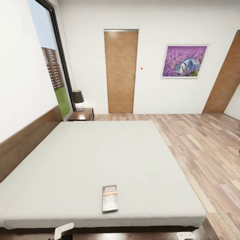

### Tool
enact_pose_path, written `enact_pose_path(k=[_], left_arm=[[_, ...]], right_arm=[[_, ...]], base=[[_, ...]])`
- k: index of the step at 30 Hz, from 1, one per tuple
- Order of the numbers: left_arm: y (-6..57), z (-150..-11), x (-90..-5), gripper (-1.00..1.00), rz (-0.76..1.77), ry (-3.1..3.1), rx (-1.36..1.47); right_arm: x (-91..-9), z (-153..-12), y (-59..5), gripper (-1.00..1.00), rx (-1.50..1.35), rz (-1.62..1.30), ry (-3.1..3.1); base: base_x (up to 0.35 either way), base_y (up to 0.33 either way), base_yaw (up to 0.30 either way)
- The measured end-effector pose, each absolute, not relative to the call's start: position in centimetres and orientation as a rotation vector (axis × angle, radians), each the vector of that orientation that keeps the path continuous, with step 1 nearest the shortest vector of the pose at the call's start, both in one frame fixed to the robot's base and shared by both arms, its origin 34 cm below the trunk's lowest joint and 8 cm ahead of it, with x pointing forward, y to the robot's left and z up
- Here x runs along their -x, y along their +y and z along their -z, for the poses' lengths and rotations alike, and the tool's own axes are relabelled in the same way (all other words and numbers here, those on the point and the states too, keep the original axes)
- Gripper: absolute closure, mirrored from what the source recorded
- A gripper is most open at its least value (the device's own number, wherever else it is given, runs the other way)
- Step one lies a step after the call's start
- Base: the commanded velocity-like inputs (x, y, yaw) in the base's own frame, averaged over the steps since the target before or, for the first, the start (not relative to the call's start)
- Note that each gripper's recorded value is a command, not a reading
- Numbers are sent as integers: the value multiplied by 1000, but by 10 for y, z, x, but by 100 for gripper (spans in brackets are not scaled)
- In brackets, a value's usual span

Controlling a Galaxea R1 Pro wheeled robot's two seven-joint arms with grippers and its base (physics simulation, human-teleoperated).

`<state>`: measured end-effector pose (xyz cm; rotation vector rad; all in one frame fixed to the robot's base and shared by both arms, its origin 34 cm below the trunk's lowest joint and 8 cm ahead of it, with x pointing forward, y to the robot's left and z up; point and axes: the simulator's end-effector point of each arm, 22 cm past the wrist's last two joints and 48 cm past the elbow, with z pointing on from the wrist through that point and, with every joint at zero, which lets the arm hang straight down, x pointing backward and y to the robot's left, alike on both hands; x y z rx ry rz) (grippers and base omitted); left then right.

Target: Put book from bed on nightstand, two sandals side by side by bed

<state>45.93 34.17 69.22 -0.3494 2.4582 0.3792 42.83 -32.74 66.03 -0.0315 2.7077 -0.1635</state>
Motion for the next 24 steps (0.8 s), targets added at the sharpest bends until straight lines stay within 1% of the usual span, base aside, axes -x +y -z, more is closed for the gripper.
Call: enact_pose_path(k=[8,18,24], left_arm=[[342,-692,-459,-100,-379,2458,350],[342,-692,-459,-100,-380,2458,351],[342,-692,-459,-100,-380,2458,351]], right_arm=[[-428,-660,-327,-100,32,163,2708],[-428,-660,-327,-100,31,163,2708],[-428,-660,-327,-100,31,163,2707]], base=[[62,84,-58],[20,19,-12],[142,32,-3]])
